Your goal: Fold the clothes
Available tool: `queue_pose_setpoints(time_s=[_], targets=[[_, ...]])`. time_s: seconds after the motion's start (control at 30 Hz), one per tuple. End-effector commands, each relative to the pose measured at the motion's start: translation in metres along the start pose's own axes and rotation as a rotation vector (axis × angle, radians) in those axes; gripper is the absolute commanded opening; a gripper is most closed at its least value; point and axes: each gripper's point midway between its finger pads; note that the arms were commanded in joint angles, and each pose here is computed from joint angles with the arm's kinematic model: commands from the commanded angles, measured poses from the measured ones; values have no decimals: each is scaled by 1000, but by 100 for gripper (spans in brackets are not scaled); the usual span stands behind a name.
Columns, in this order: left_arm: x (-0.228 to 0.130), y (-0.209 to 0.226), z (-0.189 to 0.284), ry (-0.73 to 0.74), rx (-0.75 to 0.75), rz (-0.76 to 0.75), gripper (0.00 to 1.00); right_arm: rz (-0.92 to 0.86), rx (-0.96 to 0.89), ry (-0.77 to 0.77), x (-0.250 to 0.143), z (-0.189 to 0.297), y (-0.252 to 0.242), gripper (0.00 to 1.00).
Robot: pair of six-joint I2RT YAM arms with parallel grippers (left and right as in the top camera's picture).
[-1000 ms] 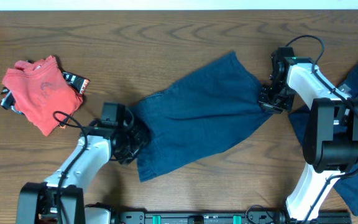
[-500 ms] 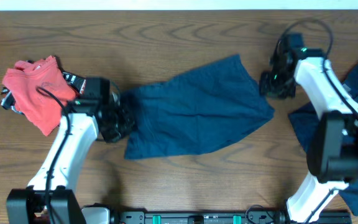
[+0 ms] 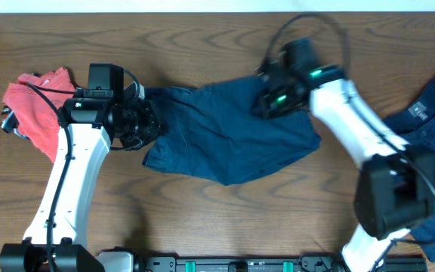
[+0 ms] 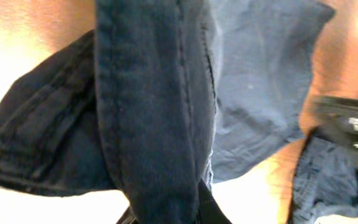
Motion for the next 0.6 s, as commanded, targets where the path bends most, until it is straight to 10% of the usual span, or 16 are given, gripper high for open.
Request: queue_pose_setpoints(time_s=[0.0, 0.57], targets=[[-3, -20, 8, 26, -85, -26, 6, 16, 66, 77, -21, -45, 34, 27], [13, -52, 13, -18, -221, 2, 6, 180, 124, 140, -40, -133, 112, 29]])
Point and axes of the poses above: each gripper's point midway between its finger pads, its own z axis back along the fingers, its own y axis along the line the jaws close on, x = y × z, and after that the axes turned 12 degrees about z, right-handed
